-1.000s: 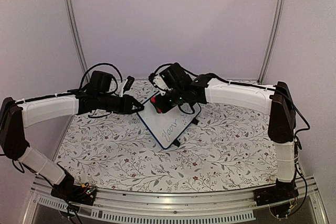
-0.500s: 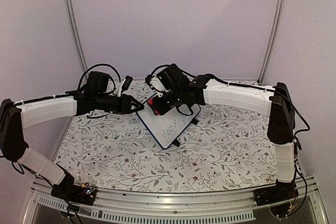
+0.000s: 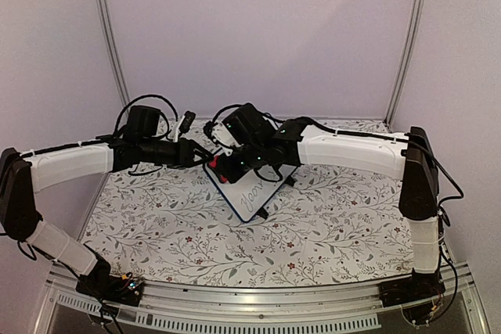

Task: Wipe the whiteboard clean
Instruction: Erase the whiteboard at the center of the board.

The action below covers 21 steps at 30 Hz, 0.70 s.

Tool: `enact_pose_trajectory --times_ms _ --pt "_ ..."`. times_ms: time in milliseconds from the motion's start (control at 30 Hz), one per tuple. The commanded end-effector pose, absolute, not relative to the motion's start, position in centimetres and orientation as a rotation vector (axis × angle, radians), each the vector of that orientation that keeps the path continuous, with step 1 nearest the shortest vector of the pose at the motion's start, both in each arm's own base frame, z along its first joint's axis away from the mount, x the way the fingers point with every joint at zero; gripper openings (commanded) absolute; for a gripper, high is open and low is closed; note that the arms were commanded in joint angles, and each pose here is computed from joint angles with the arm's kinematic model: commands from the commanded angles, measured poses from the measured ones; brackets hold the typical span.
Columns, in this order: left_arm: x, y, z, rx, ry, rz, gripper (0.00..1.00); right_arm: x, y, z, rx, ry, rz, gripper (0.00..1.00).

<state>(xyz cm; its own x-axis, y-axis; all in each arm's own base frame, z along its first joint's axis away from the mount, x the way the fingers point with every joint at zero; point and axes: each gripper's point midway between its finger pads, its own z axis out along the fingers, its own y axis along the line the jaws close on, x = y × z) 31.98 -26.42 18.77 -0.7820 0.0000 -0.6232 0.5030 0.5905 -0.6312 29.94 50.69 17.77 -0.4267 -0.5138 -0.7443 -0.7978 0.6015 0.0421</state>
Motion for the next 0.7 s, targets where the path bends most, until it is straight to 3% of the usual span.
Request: enact_pose_trajectory --times_ms 0,667 --pt "32.2 -26.4 20.9 0.42 2.15 -1.171 0.33 29.1 50.6 15.9 -1.071 2.147 0.501 0.03" --pt "32.5 -26.2 20.6 0.404 2.158 -1.165 0.33 25.8 46.0 12.0 -1.076 2.258 0.458 0.03"
